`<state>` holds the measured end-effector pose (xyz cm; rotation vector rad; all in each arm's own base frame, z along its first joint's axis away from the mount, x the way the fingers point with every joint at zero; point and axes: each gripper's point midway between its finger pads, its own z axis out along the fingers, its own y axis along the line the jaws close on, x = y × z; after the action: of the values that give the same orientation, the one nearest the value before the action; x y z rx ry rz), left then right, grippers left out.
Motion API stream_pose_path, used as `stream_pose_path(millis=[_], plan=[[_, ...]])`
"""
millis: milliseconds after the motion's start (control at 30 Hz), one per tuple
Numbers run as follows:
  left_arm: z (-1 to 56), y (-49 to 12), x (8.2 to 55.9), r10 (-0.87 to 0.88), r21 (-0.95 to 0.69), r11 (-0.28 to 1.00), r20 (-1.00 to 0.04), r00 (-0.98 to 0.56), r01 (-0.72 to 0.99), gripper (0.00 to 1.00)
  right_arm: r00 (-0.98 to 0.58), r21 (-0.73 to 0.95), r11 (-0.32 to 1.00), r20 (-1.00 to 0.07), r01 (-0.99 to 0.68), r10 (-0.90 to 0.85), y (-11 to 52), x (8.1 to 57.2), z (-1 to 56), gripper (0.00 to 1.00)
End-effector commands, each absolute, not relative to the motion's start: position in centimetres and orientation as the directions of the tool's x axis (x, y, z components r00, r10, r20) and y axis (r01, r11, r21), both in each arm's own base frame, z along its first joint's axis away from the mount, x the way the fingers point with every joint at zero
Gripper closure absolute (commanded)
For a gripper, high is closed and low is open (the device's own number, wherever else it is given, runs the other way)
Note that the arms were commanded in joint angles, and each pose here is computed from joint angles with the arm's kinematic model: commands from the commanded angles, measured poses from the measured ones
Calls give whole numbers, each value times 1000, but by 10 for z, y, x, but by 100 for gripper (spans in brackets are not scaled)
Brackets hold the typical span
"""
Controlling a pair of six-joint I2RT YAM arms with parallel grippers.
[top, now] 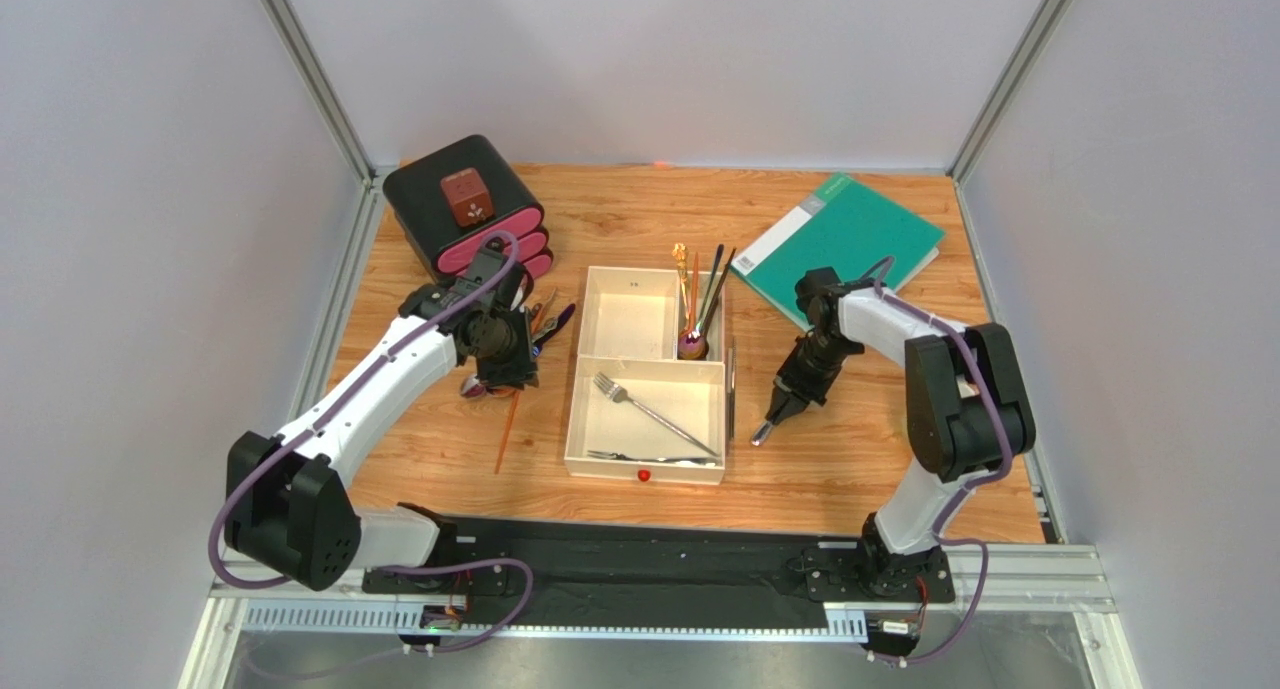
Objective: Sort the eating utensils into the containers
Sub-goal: Pick up the knife at the center of the board.
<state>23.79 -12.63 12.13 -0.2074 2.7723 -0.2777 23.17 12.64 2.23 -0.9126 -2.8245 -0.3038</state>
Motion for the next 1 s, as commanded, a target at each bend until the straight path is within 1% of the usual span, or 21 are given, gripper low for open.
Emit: stream_pose_path(millis=[0, 133, 167, 267, 300, 367, 400, 467, 500, 567, 600, 633, 700, 767, 833, 867, 900, 967], plan=[[123, -129, 246, -186, -231, 967, -334, -924, -111, 68, -848, 215, 821, 96, 528, 521, 123, 248, 61, 100], [121, -133, 249, -179, -236, 966, -326, -928, -103, 68, -872, 260, 835, 66, 484, 485, 126, 251, 86, 100], [121, -133, 249, -180, -238, 966, -324, -929, -104, 68, -883, 277, 843, 45, 461, 468, 128, 256, 94, 100], [121, -134, 251, -177, -242, 965, -324, -929, -99, 68, -932, 274, 895, 18, 353, 363, 128, 250, 109, 100], [120, -135, 251, -173, -242, 966, -323, -931, -96, 68, -958, 281, 922, -36, 265, 286, 132, 253, 120, 100], [119, -136, 252, -172, -241, 966, -318, -932, -96, 68, -974, 265, 945, -68, 193, 218, 133, 251, 131, 100], [117, -137, 253, -171, -241, 966, -312, -935, -97, 68, -980, 262, 958, -124, 120, 157, 141, 257, 145, 100], [117, -138, 255, -168, -244, 965, -310, -936, -93, 69, -987, 211, 977, -158, 6, 40, 145, 253, 156, 100], [115, -139, 255, -168, -244, 965, -303, -938, -94, 69, -980, 155, 985, -196, -69, -37, 153, 257, 170, 100], [116, -141, 256, -168, -252, 963, -302, -938, -92, 69, -962, 109, 977, -227, -182, -154, 168, 258, 180, 100], [116, -143, 257, -168, -257, 962, -300, -939, -89, 69, -949, 102, 971, -257, -215, -183, 174, 262, 192, 100], [116, -142, 257, -173, -259, 961, -299, -938, -95, 69, -937, 83, 961, -260, -263, -234, 179, 265, 192, 100], [115, -144, 257, -173, -265, 960, -297, -939, -93, 69, -897, 3, 943, -310, -333, -316, 184, 271, 196, 100], [115, -144, 256, -176, -265, 959, -295, -939, -96, 69, -863, -64, 920, -327, -386, -385, 182, 275, 195, 100], [115, -143, 256, -180, -265, 959, -296, -938, -101, 69, -860, -70, 912, -312, -404, -405, 181, 272, 188, 100], [115, -144, 255, -179, -266, 959, -294, -939, -99, 69, -847, -64, 897, -303, -438, -436, 184, 269, 185, 100], [115, -144, 255, -179, -266, 959, -294, -939, -99, 69, -838, -77, 891, -311, -447, -448, 185, 270, 184, 100], [115, -144, 256, -179, -267, 959, -296, -938, -98, 69, -789, -107, 837, -288, -537, -543, 190, 261, 177, 100]])
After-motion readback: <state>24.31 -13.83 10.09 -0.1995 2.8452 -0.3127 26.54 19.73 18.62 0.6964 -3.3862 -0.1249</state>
